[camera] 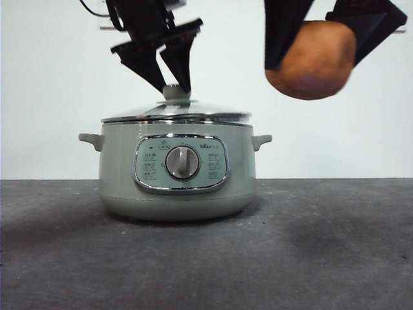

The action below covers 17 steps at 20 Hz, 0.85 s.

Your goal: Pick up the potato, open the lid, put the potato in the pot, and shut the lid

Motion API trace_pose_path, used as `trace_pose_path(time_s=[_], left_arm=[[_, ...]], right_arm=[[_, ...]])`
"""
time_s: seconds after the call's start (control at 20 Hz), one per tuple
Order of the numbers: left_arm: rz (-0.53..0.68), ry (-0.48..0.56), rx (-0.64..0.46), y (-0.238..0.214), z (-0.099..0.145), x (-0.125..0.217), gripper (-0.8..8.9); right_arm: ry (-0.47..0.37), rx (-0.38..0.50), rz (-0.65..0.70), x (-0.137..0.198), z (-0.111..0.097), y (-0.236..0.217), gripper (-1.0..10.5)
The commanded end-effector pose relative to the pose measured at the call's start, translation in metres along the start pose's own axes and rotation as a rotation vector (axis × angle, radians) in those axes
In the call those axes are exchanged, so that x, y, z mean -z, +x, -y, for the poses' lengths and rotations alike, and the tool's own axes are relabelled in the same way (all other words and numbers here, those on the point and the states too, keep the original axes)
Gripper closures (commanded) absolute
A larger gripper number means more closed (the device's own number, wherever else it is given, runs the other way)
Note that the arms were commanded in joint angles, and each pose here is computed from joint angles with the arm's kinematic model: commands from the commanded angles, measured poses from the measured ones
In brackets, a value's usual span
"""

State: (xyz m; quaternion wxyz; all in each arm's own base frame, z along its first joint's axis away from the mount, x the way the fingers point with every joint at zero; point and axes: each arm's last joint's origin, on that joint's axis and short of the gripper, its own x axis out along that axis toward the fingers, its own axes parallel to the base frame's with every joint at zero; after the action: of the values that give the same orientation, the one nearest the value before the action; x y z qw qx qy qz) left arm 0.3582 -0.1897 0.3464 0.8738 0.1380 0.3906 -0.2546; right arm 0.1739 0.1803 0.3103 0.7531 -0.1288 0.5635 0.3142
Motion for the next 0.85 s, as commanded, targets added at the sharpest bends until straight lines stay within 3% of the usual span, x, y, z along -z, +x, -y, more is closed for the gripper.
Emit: trace_pose_path(time_s=[0.05, 0.4, 0.85], left_arm=[[0.115, -0.004, -0.037, -0.038, -0.007, -0.008, 8.23], [0.181, -0.054, -0.141, -0.095, -0.047, 0.002, 8.23], [0.138, -0.222, -0.304, -0.136, -0.114, 0.034, 8.23]], right_arm=[[0.026, -0.004, 0.026, -0.002, 0.0, -0.001, 9.5], [0.061, -0.001, 0.11, -0.038, 0.002, -0.017, 9.5], [0.115, 0.029, 0.137, -0.166, 0.03, 0.011, 9.5]])
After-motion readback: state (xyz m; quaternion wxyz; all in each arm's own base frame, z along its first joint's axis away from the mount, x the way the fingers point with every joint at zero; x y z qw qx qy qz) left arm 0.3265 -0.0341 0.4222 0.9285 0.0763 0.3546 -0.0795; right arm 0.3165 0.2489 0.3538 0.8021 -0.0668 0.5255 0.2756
